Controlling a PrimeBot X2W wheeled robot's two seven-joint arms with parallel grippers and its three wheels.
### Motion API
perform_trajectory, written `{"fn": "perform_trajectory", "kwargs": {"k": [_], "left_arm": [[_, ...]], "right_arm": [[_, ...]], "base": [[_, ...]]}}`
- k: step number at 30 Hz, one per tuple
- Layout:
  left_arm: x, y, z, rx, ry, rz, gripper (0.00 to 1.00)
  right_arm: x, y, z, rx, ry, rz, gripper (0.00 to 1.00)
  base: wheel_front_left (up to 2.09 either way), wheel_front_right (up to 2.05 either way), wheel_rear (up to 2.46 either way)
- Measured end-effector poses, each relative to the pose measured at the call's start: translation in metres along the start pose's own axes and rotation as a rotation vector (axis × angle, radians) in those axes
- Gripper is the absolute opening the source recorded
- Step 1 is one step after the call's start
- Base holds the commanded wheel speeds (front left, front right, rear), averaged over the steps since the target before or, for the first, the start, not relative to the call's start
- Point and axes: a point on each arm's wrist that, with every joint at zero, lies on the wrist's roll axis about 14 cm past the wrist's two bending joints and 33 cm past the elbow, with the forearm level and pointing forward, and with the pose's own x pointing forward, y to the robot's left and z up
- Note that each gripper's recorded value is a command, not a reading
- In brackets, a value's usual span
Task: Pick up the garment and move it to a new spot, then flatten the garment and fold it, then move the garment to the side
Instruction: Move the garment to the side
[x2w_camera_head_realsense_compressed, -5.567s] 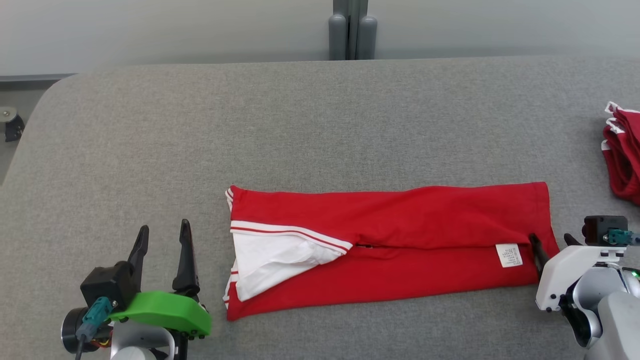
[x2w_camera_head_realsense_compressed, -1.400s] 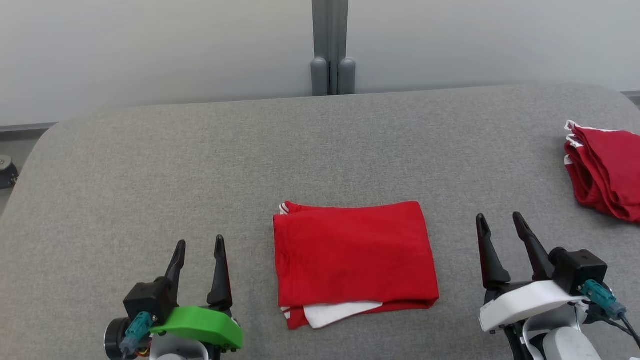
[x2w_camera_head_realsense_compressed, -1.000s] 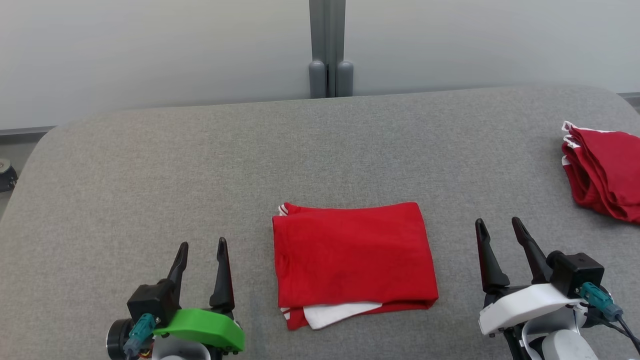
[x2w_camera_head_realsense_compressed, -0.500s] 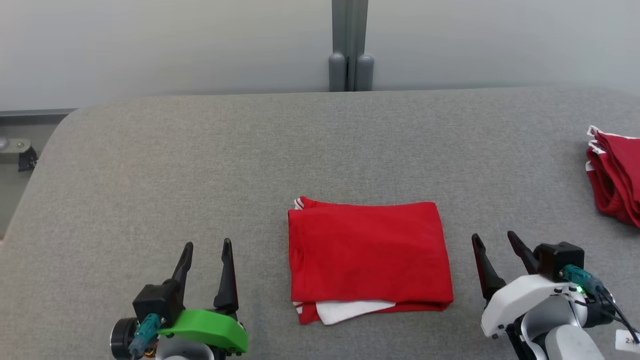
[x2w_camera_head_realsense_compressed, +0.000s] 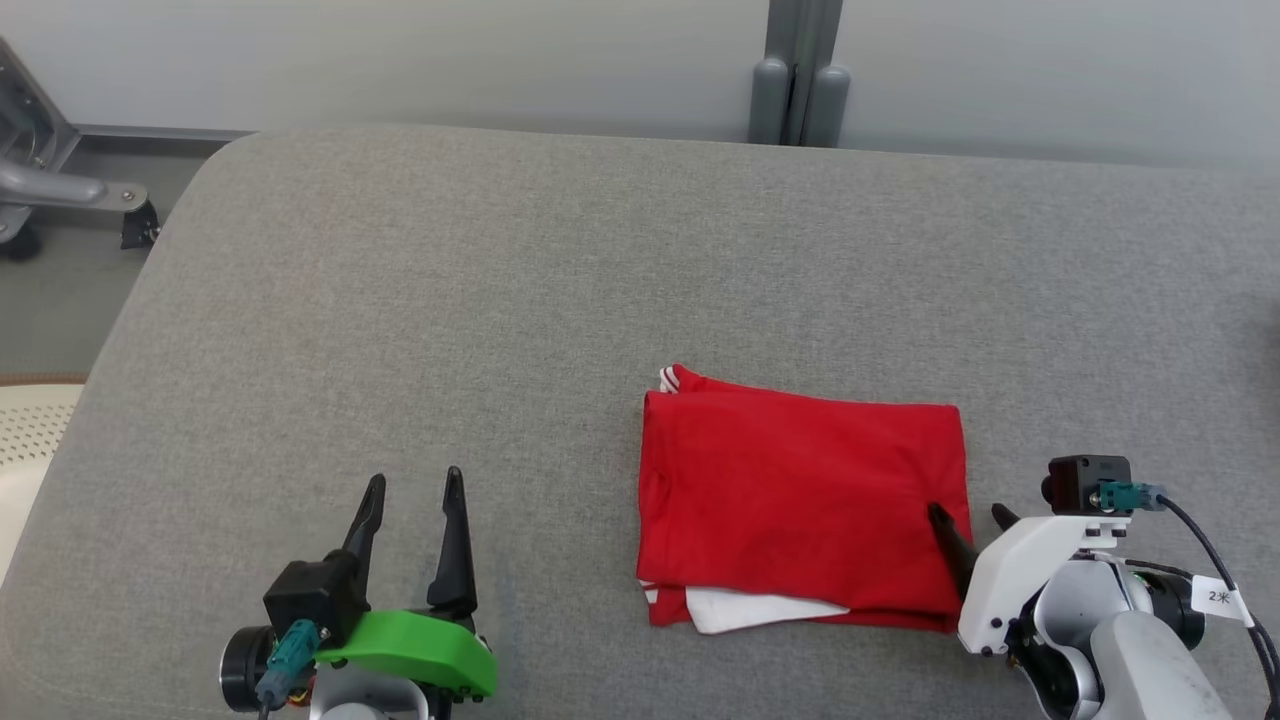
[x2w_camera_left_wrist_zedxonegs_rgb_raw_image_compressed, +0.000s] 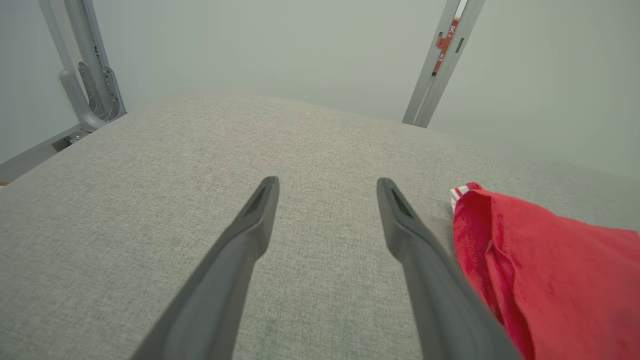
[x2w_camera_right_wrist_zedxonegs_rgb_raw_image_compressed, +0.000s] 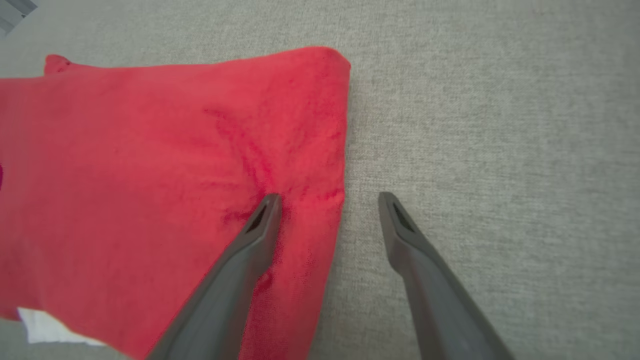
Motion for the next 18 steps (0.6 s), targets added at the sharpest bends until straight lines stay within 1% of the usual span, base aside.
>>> {"fn": "perform_trajectory", "kwargs": {"k": [3, 8, 9, 10, 11, 12, 13, 15, 18], "left_arm": [[-0.001, 0.007, -0.002, 0.002, 0.007, 0.022, 1.0], [0.0, 0.012, -0.005, 0.006, 0.017, 0.039, 1.0], [0.0, 0.012, -0.006, 0.006, 0.02, 0.038, 1.0], [0.002, 0.01, -0.007, 0.006, 0.022, 0.033, 1.0], [0.003, 0.009, -0.007, 0.007, 0.024, 0.029, 1.0], [0.004, 0.006, -0.008, 0.007, 0.026, 0.021, 1.0], [0.006, 0.004, -0.009, 0.007, 0.028, 0.013, 1.0], [0.009, -0.001, -0.011, 0.012, 0.032, -0.003, 1.0], [0.016, -0.012, -0.012, 0.016, 0.036, -0.039, 1.0]], "right_arm": [[0.008, 0.001, -0.006, 0.002, 0.047, 0.017, 1.0], [0.019, 0.009, -0.009, -0.004, 0.078, 0.052, 1.0], [0.02, 0.011, -0.009, -0.007, 0.082, 0.06, 0.78], [0.021, 0.013, -0.008, -0.01, 0.082, 0.068, 0.43], [0.022, 0.015, -0.008, -0.013, 0.082, 0.074, 0.29], [0.022, 0.016, -0.007, -0.016, 0.079, 0.077, 0.07], [0.022, 0.015, -0.005, -0.022, 0.072, 0.078, 0.0], [0.021, 0.014, -0.002, -0.027, 0.057, 0.076, 0.0], [0.018, 0.002, 0.008, -0.029, 0.018, 0.053, 0.0]], "base": [[0.0, 0.0, 0.0], [0.0, 0.0, 0.0], [0.0, 0.0, 0.0], [0.0, 0.0, 0.0], [0.0, 0.0, 0.0], [0.0, 0.0, 0.0], [0.0, 0.0, 0.0], [0.0, 0.0, 0.0], [0.0, 0.0, 0.0]]}}
